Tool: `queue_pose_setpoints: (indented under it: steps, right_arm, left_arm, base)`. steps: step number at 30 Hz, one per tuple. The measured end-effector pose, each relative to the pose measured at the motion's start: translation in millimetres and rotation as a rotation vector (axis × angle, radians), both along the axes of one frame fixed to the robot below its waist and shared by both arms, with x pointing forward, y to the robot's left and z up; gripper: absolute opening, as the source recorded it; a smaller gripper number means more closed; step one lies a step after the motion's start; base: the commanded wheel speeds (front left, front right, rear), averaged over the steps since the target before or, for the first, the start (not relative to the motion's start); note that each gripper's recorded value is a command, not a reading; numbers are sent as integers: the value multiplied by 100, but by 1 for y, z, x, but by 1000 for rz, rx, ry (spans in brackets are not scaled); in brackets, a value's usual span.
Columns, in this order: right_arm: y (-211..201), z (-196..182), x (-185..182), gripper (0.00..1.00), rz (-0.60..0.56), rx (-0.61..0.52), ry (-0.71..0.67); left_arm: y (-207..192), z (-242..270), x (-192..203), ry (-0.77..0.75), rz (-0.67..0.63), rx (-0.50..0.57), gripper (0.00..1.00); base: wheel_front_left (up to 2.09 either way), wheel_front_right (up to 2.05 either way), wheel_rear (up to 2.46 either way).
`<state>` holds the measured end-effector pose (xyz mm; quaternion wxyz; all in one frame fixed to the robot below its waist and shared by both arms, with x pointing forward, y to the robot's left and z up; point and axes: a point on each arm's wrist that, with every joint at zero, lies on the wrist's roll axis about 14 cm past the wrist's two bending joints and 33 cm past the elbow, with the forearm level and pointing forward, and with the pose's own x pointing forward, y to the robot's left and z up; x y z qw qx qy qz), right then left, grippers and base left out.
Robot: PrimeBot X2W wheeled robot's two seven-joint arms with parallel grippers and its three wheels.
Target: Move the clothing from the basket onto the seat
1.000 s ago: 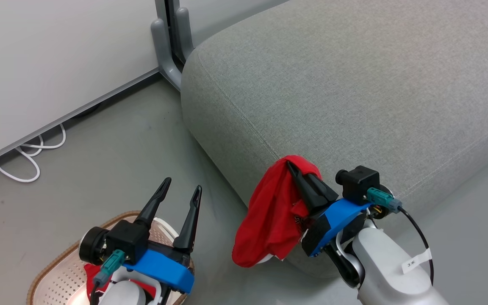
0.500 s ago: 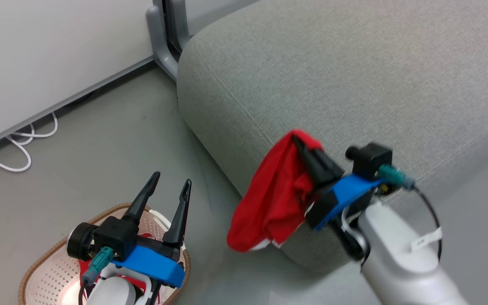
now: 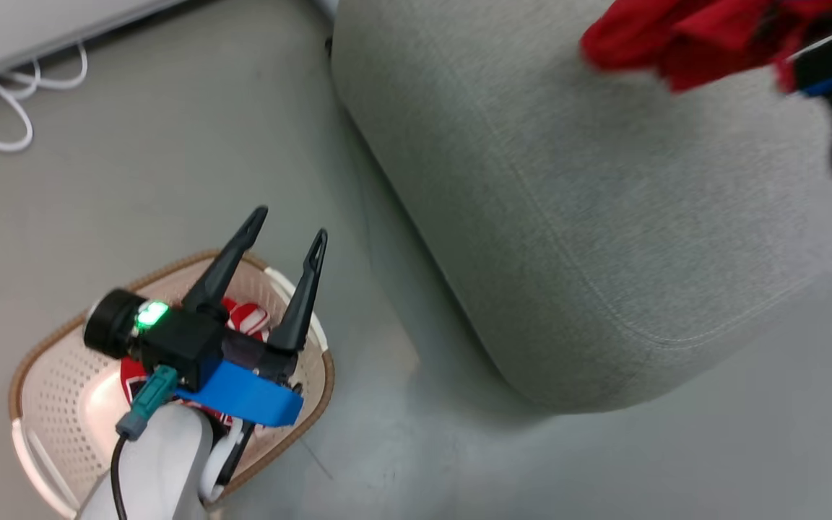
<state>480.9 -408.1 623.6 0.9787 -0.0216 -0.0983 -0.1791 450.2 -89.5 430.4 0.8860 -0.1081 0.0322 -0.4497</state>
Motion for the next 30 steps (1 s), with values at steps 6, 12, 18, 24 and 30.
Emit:
queue_pose_setpoints:
  steps: [6,12,18,24,30]
  right_arm:
    - [-31,-33,32,0,-76,-17,77]
    - [-49,-106,45,0,-145,26,204]
    - [-45,-173,48,0,-168,46,330]
    - [-34,-193,43,0,-166,58,374]
    - [-24,-194,39,100,-150,76,394]
  left_arm:
    - [8,-25,21,3,7,-1,100]
    - [15,-50,40,21,31,-13,100]
    - [26,-73,50,46,58,-2,100]
    - [28,-77,49,55,58,12,100]
    - [27,-63,49,40,64,9,100]
  base:
    - [0,0,0]
    - [0,0,0]
    - [0,0,0]
    - [0,0,0]
    - [0,0,0]
